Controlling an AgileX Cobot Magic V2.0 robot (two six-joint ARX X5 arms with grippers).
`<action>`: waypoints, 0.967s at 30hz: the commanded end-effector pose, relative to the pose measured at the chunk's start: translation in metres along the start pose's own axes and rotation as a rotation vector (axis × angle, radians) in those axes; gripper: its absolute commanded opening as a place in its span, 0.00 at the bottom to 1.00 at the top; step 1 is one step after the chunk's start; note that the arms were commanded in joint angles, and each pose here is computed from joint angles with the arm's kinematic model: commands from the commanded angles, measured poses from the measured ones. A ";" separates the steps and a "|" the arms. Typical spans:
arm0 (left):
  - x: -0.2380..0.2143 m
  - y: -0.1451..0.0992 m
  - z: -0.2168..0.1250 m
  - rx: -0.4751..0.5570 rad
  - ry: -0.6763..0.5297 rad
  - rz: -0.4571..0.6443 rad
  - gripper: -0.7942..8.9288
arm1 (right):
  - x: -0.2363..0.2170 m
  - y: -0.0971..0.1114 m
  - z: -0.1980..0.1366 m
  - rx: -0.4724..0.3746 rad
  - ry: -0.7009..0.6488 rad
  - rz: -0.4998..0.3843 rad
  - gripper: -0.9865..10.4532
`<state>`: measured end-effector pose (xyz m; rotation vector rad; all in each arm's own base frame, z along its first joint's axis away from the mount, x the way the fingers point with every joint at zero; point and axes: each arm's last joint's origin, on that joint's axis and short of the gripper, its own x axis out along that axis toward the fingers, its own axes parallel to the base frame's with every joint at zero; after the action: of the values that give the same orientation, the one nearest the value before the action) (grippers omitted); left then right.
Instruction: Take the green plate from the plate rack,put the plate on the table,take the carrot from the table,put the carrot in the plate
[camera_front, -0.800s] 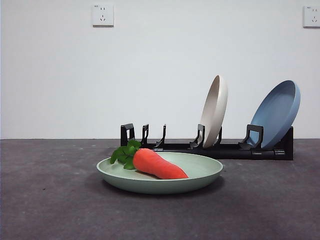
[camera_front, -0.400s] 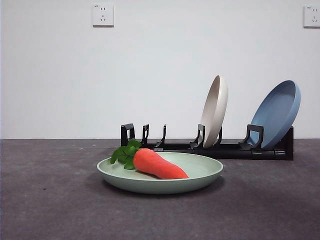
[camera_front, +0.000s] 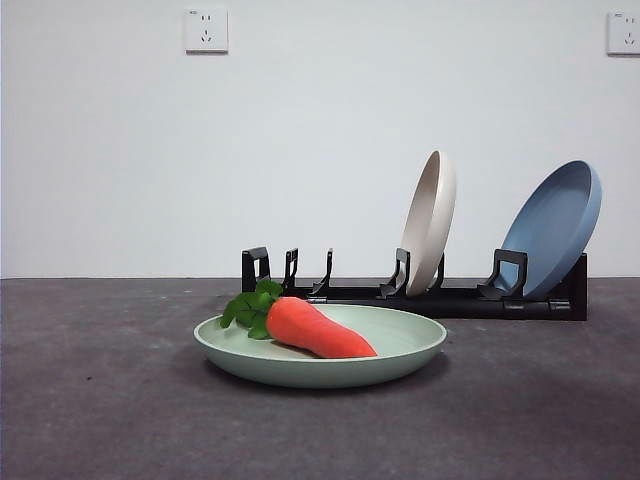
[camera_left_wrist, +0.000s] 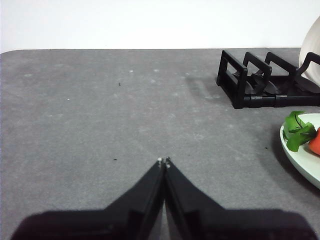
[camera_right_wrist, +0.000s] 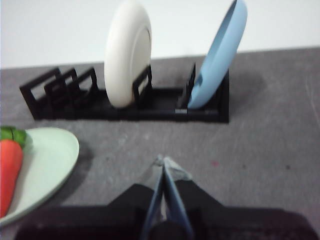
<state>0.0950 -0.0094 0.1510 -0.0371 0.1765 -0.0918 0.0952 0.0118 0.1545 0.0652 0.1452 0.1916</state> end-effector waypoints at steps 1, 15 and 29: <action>0.001 0.000 -0.004 -0.007 0.007 -0.002 0.08 | 0.001 -0.001 -0.006 0.016 0.036 -0.007 0.09; 0.001 0.000 -0.004 -0.007 0.007 -0.002 0.08 | 0.001 -0.001 -0.006 0.077 0.032 -0.011 0.09; 0.001 0.000 -0.004 -0.008 0.007 -0.002 0.08 | 0.001 -0.001 -0.006 0.077 0.032 -0.011 0.09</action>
<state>0.0950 -0.0094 0.1510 -0.0371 0.1765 -0.0914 0.0949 0.0117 0.1530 0.1280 0.1667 0.1825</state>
